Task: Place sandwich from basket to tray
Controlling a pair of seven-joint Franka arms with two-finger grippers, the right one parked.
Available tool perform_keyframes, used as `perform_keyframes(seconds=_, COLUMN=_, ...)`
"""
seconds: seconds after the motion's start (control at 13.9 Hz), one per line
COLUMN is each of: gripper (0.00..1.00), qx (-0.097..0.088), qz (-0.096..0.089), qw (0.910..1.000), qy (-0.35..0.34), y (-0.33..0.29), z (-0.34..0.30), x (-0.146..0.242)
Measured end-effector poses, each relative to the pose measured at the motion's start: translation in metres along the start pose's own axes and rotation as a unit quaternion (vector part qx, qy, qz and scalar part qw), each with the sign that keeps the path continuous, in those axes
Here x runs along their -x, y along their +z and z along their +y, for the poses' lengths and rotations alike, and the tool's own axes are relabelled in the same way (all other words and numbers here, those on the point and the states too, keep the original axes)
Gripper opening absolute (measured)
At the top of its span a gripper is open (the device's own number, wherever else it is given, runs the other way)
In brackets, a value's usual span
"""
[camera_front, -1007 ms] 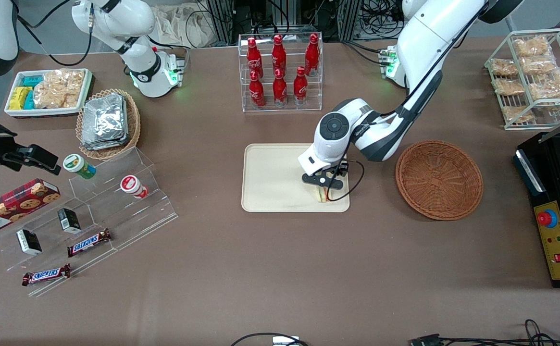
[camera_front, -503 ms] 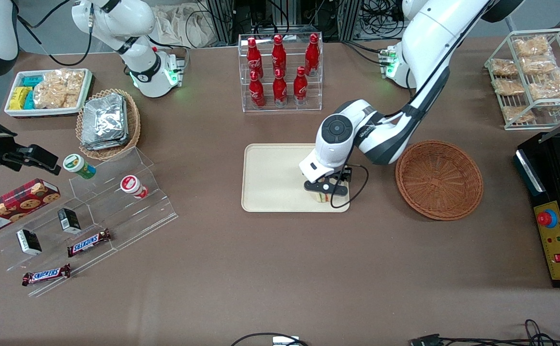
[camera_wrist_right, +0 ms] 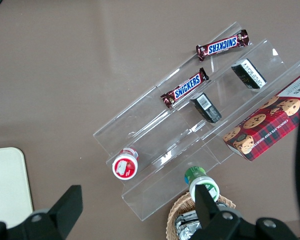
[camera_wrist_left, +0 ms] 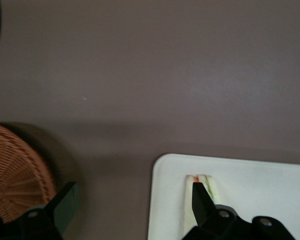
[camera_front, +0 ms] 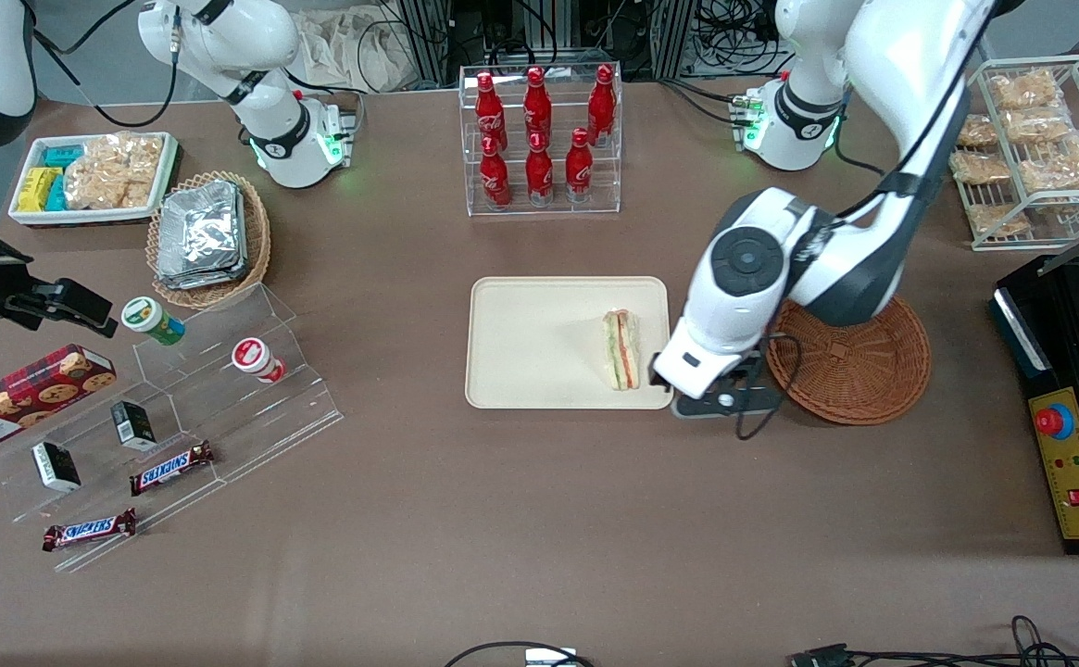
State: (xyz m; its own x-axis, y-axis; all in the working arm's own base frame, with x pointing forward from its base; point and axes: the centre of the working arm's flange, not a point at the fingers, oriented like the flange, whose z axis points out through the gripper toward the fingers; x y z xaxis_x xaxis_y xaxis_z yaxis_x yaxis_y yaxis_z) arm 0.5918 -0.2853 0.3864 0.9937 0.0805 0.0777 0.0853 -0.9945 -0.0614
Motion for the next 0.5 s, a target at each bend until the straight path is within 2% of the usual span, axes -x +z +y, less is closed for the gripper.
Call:
perform_keyframes(seconds=0.29, gripper=1.0, qx=-0.006, qz=0.025, qw=0.9985, qy=-0.048, y=-0.033, z=-0.055, x=-0.025)
perform_keyframes(seconds=0.5, gripper=1.0, qx=-0.009, qz=0.033, qw=0.9972, qy=-0.066, y=-0.044, z=-0.077, x=-0.032)
